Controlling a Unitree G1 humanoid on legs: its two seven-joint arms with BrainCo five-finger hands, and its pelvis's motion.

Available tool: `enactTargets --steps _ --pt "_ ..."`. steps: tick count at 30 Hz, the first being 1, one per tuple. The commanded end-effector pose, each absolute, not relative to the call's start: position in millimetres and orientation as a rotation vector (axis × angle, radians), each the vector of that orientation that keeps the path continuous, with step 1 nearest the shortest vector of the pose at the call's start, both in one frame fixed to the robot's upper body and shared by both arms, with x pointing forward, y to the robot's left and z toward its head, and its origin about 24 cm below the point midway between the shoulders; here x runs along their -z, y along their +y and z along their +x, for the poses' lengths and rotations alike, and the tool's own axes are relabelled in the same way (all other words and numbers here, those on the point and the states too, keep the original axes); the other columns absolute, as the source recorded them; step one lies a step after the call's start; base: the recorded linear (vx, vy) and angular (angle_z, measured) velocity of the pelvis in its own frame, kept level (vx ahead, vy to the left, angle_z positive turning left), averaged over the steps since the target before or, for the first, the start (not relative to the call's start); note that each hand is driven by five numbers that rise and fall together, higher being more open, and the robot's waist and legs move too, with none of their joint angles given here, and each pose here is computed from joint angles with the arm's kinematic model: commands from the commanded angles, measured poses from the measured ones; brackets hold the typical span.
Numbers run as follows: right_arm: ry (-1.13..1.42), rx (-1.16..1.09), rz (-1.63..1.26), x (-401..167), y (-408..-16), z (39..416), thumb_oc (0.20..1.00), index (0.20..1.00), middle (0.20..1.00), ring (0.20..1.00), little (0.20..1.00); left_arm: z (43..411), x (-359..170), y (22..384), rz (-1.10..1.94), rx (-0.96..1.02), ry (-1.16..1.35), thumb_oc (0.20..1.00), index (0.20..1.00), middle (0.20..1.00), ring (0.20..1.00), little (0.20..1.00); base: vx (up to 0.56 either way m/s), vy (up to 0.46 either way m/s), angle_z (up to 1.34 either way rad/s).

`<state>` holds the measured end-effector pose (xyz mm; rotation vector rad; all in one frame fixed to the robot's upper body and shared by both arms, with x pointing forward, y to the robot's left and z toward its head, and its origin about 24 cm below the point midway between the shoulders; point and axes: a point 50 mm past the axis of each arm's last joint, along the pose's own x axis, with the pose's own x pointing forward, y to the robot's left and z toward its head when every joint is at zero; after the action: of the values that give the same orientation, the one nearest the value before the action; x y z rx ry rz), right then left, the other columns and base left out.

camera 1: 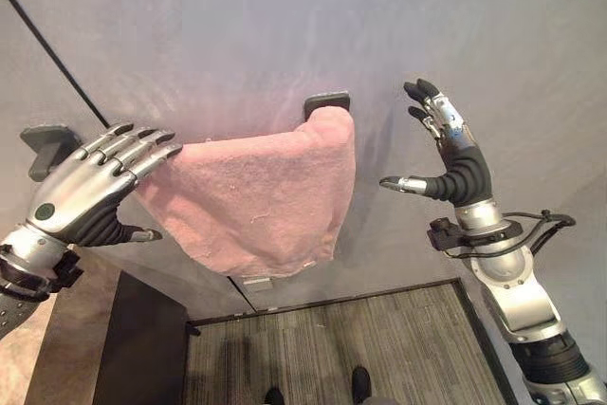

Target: Put brush and paste in cup on sink, flatten towel.

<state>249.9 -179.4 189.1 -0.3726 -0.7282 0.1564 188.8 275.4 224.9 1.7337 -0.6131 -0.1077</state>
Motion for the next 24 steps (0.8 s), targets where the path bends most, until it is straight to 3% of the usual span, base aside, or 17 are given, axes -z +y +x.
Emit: enactTargets --steps 1,10,24 --pt "-0.895 -0.099 -0.306 -216 -187 235 1.000 1.000 1.000 1.000 1.000 193 -233 285 1.874 0.150 -0.568 1.000 1.000 1.000 1.000 1.000 0.01 -0.009 -0.04" --pt "-0.776 -0.054 -0.245 -196 -207 229 1.000 1.000 1.000 1.000 1.000 184 -220 319 1.866 0.024 -0.372 1.000 1.000 1.000 1.000 1.000 0.00 -0.005 0.01" --pt "-0.717 -0.049 -0.249 -187 -211 230 1.000 1.000 1.000 1.000 1.000 174 -207 333 1.792 -0.085 -0.298 1.000 1.000 1.000 1.000 1.000 0.00 -0.009 0.06"
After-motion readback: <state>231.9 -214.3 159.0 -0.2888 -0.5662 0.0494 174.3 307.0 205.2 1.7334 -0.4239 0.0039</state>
